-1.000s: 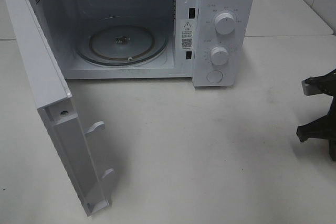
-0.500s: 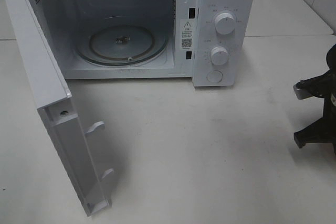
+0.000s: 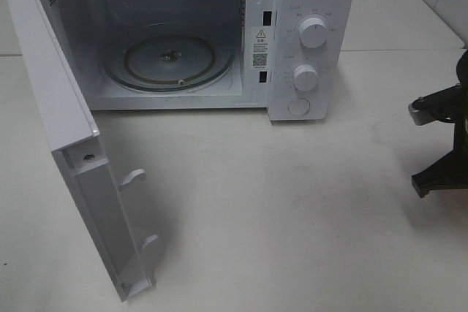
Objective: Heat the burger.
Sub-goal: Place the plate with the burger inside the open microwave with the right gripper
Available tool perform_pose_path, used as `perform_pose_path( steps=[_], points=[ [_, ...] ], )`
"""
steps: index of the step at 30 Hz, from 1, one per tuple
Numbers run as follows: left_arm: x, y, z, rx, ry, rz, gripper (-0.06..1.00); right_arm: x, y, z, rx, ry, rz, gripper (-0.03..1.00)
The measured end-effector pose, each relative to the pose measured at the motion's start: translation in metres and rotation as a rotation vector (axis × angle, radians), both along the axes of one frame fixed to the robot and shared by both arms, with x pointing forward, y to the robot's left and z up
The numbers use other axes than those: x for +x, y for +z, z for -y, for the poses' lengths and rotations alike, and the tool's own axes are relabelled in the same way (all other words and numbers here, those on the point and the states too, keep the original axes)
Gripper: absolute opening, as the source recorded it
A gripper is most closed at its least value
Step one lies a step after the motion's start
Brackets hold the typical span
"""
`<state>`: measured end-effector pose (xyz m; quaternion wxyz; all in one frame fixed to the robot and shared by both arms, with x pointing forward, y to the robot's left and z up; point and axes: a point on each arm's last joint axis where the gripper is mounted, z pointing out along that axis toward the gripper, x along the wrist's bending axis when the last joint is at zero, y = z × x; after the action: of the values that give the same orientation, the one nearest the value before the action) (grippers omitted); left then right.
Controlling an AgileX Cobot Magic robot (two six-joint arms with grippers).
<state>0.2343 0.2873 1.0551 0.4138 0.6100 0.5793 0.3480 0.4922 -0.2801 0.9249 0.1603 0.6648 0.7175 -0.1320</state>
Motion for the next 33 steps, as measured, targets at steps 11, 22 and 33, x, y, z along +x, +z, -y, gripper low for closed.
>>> perform_pose_path(
  steps=[11, 22, 33],
  points=[
    [0.0, 0.0, 0.0, 0.0, 0.0, 0.0, 0.99, -0.012, 0.02, -0.012, -0.05, 0.056, 0.008, 0.06],
    [0.0, 0.0, 0.0, 0.0, 0.0, 0.0, 0.99, -0.031, 0.021, -0.036, -0.08, 0.181, -0.019, 0.06],
    [0.0, 0.0, 0.0, 0.0, 0.0, 0.0, 0.99, -0.047, 0.032, -0.062, -0.138, 0.322, -0.015, 0.06]
  ],
)
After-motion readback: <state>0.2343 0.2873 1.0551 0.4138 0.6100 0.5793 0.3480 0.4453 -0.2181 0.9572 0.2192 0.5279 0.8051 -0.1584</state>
